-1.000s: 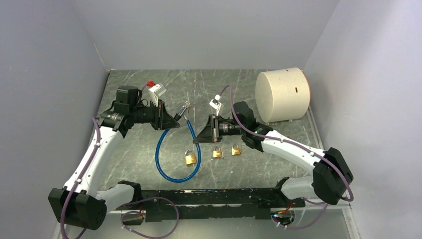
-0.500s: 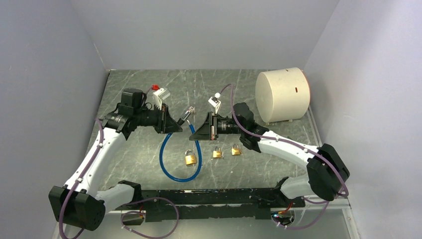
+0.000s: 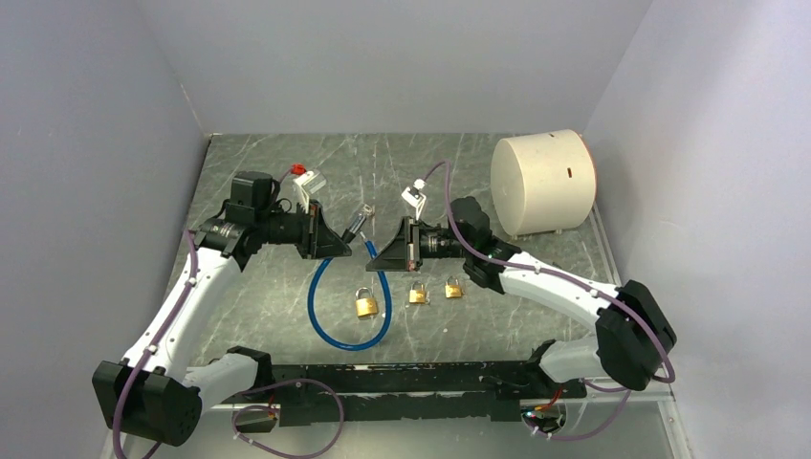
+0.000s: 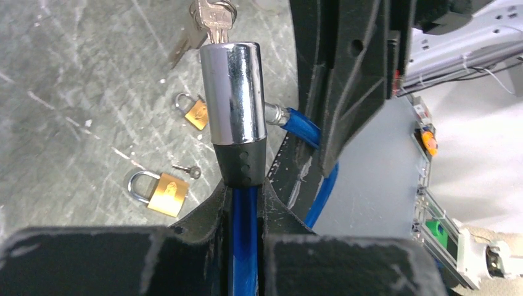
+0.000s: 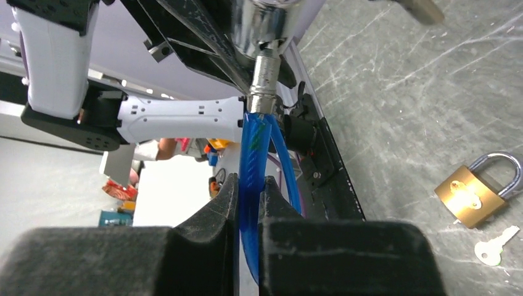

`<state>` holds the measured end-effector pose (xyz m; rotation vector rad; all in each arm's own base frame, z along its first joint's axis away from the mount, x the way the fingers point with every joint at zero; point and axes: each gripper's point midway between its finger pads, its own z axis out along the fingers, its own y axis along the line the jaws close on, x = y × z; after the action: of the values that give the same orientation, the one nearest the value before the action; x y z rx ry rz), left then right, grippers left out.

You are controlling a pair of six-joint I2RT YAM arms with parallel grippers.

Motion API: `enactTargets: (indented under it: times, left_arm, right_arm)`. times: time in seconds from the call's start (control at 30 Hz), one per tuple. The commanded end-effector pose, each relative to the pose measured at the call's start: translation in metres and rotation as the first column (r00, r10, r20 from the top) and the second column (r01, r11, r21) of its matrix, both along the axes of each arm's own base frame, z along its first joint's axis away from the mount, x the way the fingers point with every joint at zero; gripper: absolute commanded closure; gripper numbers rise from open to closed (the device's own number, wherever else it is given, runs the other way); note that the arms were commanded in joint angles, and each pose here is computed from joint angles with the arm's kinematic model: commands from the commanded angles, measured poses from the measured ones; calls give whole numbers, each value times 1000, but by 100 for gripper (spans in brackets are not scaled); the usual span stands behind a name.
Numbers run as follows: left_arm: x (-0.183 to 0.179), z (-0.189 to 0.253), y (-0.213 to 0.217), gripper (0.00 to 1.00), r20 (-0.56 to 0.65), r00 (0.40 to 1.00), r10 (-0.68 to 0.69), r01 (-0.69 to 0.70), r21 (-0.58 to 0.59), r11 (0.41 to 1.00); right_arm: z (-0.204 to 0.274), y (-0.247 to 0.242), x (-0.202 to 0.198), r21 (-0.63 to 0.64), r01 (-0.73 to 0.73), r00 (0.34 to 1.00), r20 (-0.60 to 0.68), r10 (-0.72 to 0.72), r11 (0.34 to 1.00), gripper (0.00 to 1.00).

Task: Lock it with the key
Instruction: Lock the lock.

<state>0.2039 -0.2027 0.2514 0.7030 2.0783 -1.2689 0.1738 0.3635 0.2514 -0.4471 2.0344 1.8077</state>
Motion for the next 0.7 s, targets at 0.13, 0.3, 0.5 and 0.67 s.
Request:
enactTargets:
  times: [0.13, 0.3, 0.5, 0.67]
  left_arm:
    - [-73, 42, -13, 97, -47, 945, -323, 305, -225, 925]
    - [-72, 25, -15, 97, -117, 943, -312, 288, -184, 940]
    - [-75, 24, -28, 97, -101, 934, -343, 322, -175, 930]
    - [-75, 32, -34, 97, -45, 935, -351, 337, -191, 922]
  right_arm:
    - [60, -11, 42, 70, 76, 953, 289, -93, 995, 100]
    - [77, -12, 39, 70, 57, 941, 328, -77, 996, 100]
    - [69, -10, 55, -26, 117, 943, 315, -103, 993, 100]
    - [52, -5, 60, -96, 130, 949, 300, -96, 987, 100]
